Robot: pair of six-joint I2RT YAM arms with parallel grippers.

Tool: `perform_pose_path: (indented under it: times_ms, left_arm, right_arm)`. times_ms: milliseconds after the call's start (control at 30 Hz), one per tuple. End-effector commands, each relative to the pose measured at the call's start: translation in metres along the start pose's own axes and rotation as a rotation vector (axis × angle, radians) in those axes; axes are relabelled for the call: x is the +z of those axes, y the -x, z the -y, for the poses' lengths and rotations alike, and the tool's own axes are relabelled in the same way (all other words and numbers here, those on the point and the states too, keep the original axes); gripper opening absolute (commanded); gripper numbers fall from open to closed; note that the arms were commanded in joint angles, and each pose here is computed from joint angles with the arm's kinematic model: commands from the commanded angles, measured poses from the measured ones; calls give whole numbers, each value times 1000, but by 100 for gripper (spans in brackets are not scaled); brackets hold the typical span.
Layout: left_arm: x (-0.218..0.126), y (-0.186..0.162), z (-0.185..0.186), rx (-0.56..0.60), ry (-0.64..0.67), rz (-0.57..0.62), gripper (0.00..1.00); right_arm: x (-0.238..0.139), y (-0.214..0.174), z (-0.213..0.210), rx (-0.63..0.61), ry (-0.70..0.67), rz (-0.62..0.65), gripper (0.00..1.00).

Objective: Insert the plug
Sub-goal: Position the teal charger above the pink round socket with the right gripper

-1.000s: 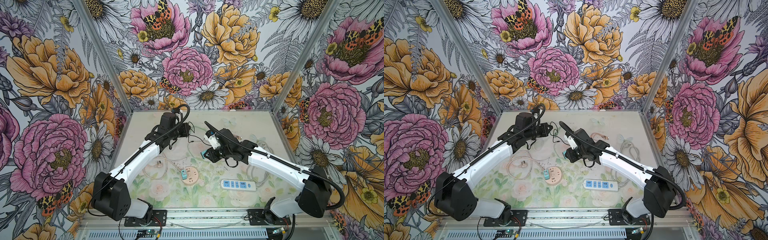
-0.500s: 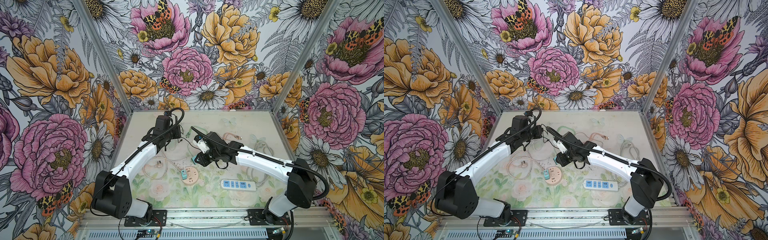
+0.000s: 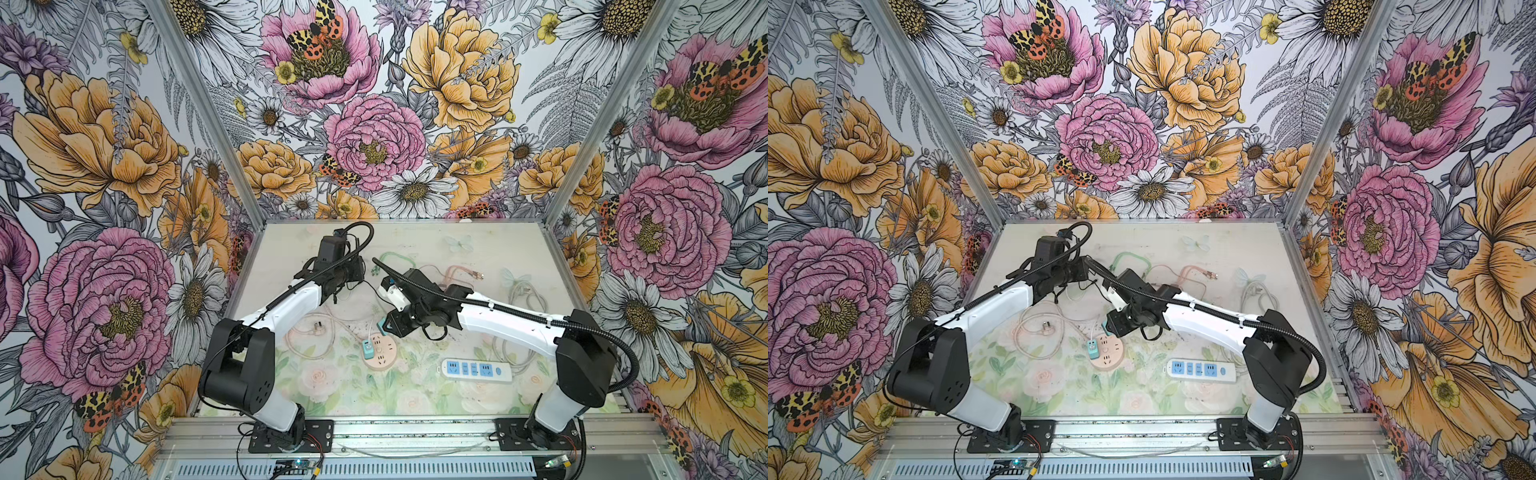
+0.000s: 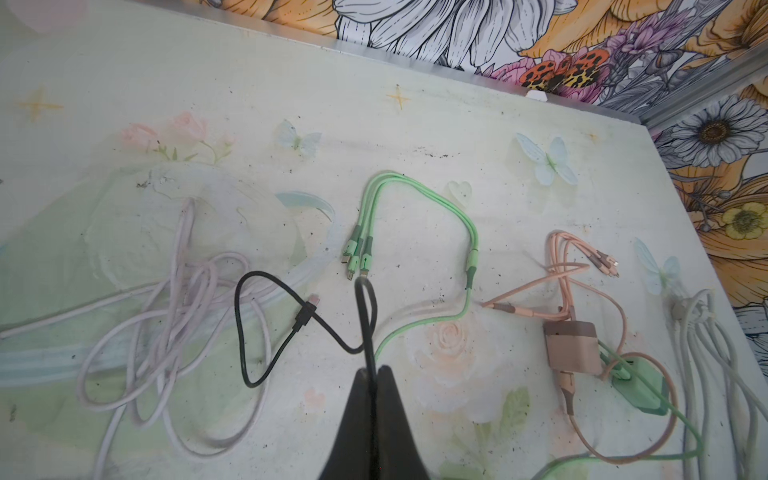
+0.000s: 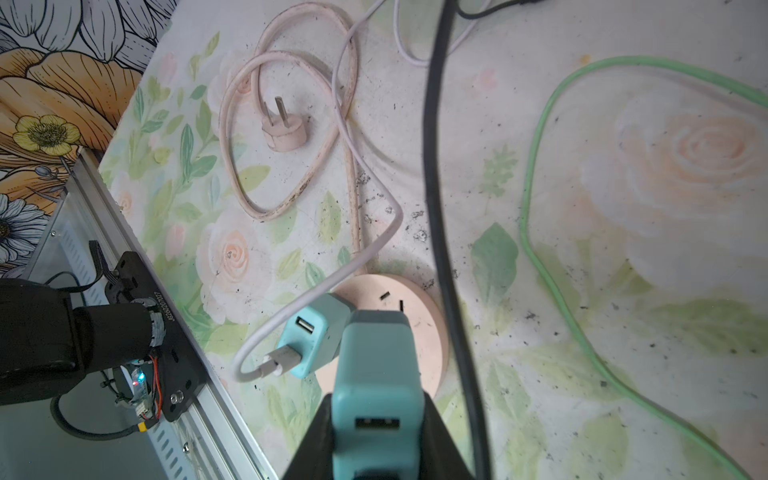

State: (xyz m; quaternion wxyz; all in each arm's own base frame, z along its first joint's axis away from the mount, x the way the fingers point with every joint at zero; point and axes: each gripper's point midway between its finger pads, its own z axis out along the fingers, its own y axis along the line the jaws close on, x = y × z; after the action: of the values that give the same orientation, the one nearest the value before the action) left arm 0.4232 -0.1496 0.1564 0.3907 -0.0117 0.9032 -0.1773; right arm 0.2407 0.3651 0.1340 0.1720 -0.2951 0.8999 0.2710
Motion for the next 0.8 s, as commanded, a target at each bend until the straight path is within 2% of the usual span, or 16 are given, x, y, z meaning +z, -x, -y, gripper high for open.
perform_pose_path:
  times_ms: [0,167,500,767]
  left_arm:
    - [2,2,-8,17,30,21,0]
    - [5,-6,-12,50,75,15,0]
    - [23,-30,-7,93,70,-50,0]
    - [26,-23,-3,68,77,-15,0]
  right_arm:
    - [-1,-1,-5,26,23,-2,0]
    - [1,-13,-3,60,32,-30,0]
    - [3,-29,3,102,6,-70,0]
    - [6,-38,8,124,-31,-110,0]
